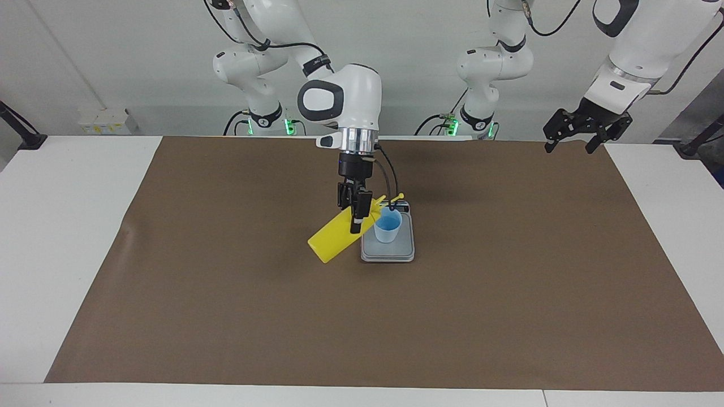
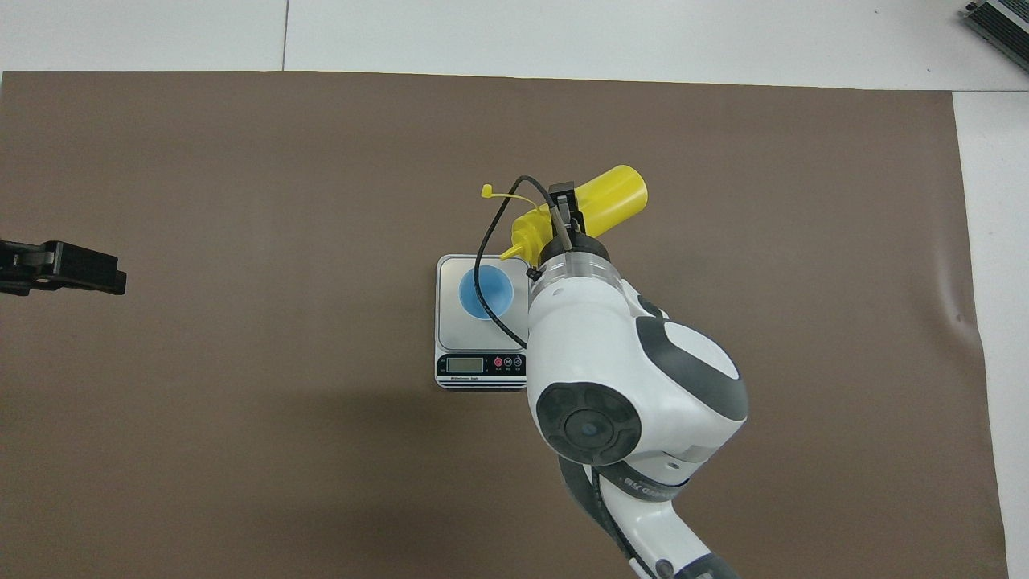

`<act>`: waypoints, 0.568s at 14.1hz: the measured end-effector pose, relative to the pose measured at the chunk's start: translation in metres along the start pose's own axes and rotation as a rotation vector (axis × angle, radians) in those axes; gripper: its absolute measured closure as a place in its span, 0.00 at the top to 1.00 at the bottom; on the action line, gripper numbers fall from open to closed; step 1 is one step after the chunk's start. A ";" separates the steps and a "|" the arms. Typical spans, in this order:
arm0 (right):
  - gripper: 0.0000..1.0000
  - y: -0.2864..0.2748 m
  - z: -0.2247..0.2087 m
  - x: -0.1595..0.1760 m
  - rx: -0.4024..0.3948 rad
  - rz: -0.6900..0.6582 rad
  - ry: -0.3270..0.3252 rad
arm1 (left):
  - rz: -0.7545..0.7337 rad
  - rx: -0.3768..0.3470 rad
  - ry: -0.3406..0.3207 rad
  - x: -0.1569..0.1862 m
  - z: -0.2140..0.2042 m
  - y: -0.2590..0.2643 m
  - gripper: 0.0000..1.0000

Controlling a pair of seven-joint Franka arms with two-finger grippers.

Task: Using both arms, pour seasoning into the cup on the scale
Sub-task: 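Turn the bottle upright and move it away from the cup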

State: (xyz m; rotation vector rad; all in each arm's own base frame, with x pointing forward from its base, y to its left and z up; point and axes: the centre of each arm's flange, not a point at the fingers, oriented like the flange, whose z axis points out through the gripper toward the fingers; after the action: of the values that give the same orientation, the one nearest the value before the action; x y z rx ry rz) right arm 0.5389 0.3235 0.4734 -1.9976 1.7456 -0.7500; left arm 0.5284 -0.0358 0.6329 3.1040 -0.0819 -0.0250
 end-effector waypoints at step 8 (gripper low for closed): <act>0.55 -0.031 -0.022 0.135 -0.305 0.221 -0.226 | 0.000 0.000 0.000 0.000 0.000 0.000 1.00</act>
State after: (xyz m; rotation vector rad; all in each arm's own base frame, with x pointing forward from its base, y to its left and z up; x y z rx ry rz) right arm 0.5609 0.1960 0.5281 -1.9378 1.9901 -0.1864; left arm 0.5284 -0.0358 0.6329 3.1040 -0.0818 -0.0250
